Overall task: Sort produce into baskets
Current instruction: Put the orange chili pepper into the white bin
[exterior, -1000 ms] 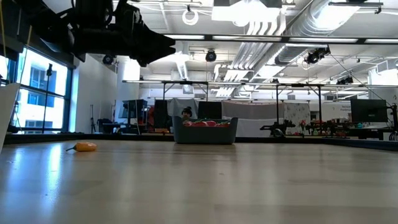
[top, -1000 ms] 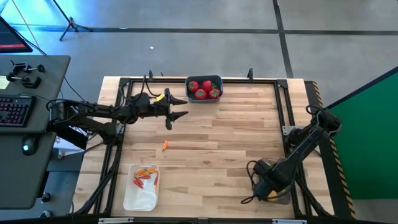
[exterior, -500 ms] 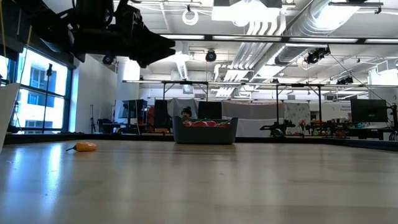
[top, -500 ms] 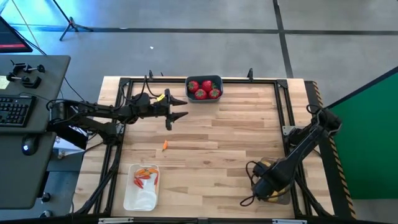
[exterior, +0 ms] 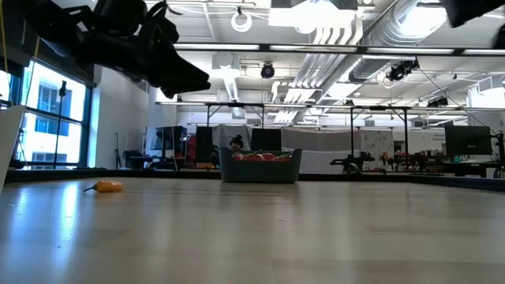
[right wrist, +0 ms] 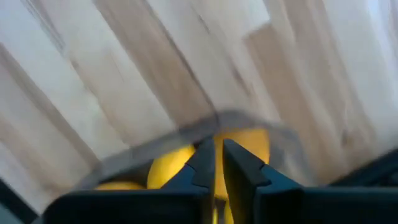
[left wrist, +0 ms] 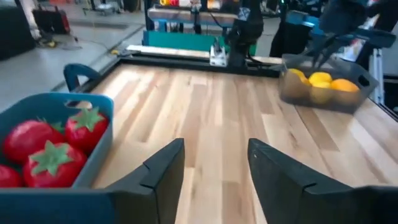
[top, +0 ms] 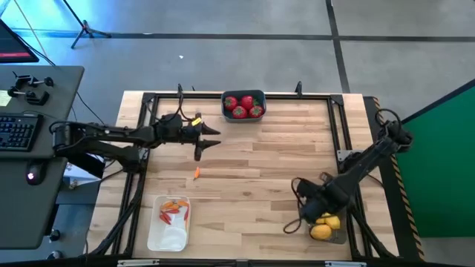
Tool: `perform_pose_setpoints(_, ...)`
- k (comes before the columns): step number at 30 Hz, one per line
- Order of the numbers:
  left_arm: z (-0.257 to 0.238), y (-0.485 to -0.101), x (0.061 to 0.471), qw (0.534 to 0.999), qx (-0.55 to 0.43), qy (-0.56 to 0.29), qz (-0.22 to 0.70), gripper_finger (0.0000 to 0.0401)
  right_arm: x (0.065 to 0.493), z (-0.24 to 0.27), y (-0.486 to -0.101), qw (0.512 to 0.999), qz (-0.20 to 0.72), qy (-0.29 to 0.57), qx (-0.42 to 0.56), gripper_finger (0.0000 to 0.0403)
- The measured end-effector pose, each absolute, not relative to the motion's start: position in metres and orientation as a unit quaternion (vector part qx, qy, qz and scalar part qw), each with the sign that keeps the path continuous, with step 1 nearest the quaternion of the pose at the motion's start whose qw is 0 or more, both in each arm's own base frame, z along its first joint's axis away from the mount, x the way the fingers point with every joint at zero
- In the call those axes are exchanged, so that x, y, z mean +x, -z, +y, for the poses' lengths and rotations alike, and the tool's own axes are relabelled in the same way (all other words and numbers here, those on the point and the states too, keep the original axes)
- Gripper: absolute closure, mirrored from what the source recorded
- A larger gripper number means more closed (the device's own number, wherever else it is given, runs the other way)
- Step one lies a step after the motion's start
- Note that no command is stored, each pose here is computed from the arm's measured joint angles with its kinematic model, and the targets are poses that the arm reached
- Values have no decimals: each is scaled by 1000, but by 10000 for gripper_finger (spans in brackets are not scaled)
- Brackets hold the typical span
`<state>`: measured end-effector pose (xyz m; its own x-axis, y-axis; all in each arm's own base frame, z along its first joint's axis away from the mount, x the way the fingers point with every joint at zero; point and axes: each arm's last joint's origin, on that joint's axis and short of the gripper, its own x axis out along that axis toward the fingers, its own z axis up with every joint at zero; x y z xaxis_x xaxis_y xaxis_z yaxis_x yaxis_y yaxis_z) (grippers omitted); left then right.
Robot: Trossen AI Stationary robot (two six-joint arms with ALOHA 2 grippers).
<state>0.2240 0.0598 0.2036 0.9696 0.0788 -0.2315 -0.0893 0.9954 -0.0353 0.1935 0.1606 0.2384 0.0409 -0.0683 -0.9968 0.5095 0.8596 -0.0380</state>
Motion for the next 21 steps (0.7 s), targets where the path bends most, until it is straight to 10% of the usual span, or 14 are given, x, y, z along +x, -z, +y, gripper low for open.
perform_pose_setpoints(21, 4, -208, 195, 957, -133, -110, 235, 356, 279, 81, -179, 918, 380, 73, 84, 402)
